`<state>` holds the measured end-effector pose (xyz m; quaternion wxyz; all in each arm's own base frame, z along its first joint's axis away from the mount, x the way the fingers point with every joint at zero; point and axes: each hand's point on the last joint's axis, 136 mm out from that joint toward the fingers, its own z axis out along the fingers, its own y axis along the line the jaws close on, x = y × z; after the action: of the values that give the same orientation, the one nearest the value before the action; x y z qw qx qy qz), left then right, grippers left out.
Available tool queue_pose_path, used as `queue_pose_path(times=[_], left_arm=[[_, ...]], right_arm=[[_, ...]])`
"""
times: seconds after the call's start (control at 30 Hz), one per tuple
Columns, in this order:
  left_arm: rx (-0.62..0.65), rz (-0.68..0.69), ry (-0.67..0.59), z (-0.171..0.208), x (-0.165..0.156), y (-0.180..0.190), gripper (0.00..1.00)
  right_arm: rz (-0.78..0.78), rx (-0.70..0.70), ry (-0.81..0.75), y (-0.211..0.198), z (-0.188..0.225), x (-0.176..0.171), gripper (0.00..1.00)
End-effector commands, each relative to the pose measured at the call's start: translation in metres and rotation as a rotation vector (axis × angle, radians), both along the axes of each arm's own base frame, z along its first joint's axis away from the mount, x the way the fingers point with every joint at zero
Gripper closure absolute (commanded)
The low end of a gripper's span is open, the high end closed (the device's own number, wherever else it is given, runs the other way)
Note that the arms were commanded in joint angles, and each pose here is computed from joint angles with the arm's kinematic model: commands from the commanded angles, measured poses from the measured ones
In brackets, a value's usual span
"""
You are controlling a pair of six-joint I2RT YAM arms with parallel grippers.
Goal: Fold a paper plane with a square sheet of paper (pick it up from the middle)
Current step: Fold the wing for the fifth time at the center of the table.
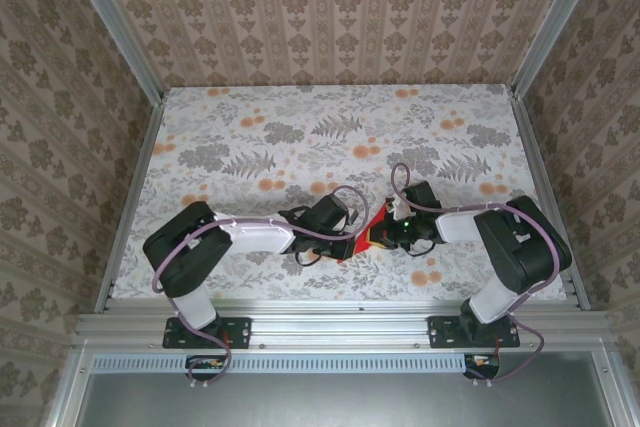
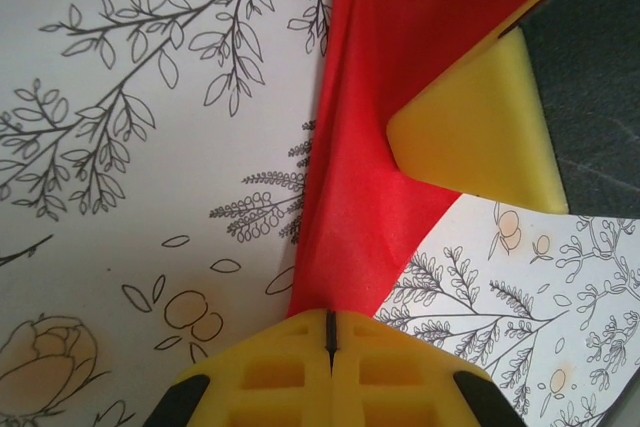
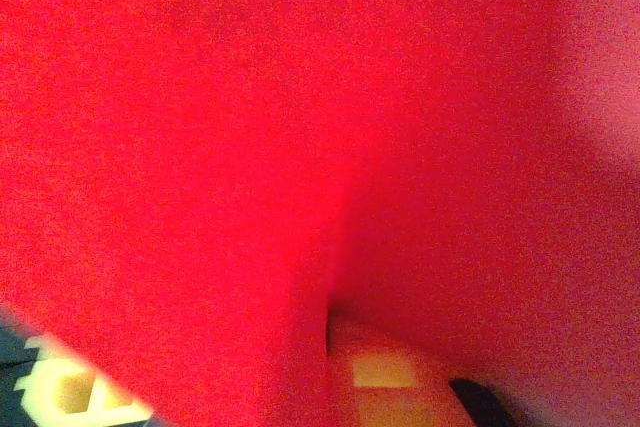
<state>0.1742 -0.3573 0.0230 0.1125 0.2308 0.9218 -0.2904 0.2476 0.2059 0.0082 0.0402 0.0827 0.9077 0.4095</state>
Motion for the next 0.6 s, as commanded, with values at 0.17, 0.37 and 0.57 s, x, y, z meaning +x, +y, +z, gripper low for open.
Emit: queue_pose_path(times=[0.17,0.37,0.57], left_arm=[[-0.010,-0.013,0.042,-0.008,-0.009,-0.010,1.00],[0.077,-0.028,0.033,-0.023,-0.013,-0.002,1.00],[0.224,-0.055,0.020,-0.048,-0.019,0.014,1.00]], right_arm=[[-0.112,-0.299,0.197,-0.052,-0.063,-0.040,1.00],[-0.119,-0.270,0.178,-0.048,-0.056,-0.034,1.00],[-0.118,-0.248,0.151,-0.043,-0.041,-0.028,0.93]])
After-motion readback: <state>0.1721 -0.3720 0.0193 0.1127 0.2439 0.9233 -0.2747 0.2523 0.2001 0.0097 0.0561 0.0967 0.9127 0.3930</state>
